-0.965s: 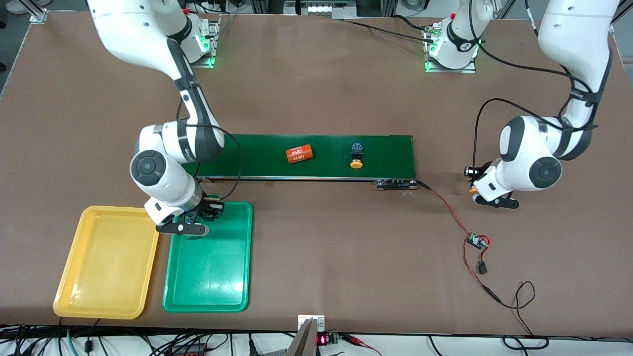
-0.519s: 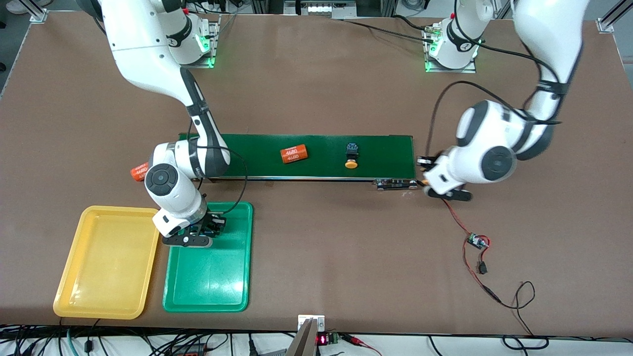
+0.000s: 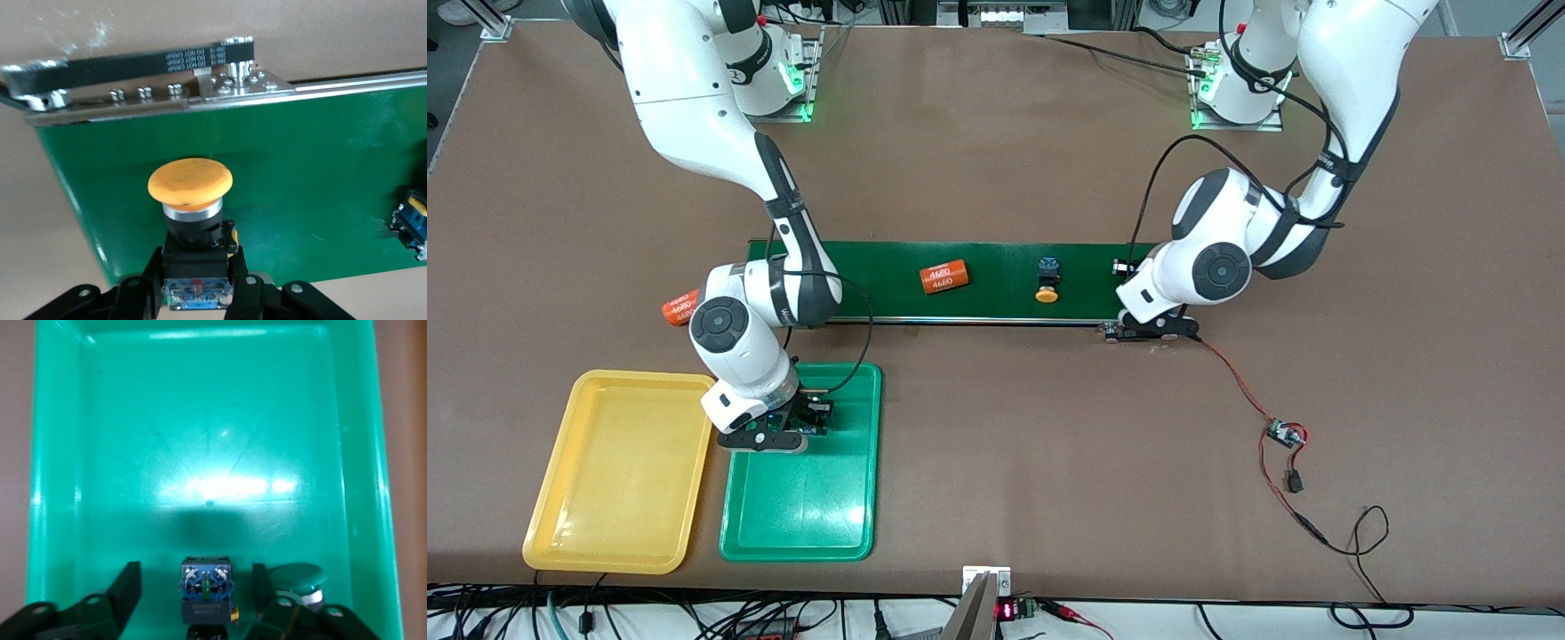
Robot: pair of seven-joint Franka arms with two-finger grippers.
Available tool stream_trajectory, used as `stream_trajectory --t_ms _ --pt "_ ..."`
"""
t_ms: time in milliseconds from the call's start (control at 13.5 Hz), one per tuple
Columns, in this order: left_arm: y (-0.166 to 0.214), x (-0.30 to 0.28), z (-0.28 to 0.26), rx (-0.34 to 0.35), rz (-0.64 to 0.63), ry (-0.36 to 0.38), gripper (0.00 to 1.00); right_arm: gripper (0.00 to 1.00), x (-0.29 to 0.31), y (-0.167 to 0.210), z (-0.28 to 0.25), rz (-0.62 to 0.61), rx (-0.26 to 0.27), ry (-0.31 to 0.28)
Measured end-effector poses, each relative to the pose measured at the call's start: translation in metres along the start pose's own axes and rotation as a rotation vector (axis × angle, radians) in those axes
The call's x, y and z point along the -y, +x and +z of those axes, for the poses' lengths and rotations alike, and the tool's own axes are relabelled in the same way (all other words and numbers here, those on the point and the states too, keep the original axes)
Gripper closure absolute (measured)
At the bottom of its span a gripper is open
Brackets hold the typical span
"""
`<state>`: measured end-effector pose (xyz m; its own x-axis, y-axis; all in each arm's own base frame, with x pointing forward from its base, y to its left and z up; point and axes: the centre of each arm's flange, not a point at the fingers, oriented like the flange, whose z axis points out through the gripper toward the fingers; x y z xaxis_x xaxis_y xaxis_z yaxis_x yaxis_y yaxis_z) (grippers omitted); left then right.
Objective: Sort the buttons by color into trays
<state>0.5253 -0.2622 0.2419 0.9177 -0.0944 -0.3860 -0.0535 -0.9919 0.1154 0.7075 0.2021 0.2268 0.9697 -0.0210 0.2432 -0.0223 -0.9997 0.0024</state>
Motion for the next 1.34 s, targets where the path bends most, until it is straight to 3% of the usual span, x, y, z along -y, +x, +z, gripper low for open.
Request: stream_trajectory --t_ms 148,371,445,594,890,1113,1336 --pt "0.0 -0.002 -0.007 -0.015 -0.004 -0.003 0.34 0.0 -0.004 0.008 -0.032 0.012 0.036 0.003" --pt "-0.001 0.001 -0.052 -0.105 -0.016 -0.014 0.04 0.0 -0.013 0.018 -0.1 0.032 0.082 0.021" --pt "-0.003 0.009 -0.081 -0.16 -0.032 -0.015 0.0 0.0 -0.016 0.02 -0.121 0.037 0.098 0.028" --pt "-0.015 0.046 -0.143 -0.257 -0.077 0.003 0.0 0.0 -0.032 0.021 -0.16 0.054 0.136 0.037" --pt "-0.053 0.143 -0.214 -0.275 -0.101 0.06 0.0 0.0 -0.115 0.027 -0.226 0.088 0.192 0.052" --pt "-0.092 0.167 -0.26 -0.328 -0.126 0.13 0.0 0.0 -0.166 0.024 -0.263 0.098 0.212 0.028" --pt "-0.126 0.175 -0.314 -0.384 -0.125 0.138 0.0 0.0 -0.196 0.015 -0.29 0.093 0.224 -0.004"
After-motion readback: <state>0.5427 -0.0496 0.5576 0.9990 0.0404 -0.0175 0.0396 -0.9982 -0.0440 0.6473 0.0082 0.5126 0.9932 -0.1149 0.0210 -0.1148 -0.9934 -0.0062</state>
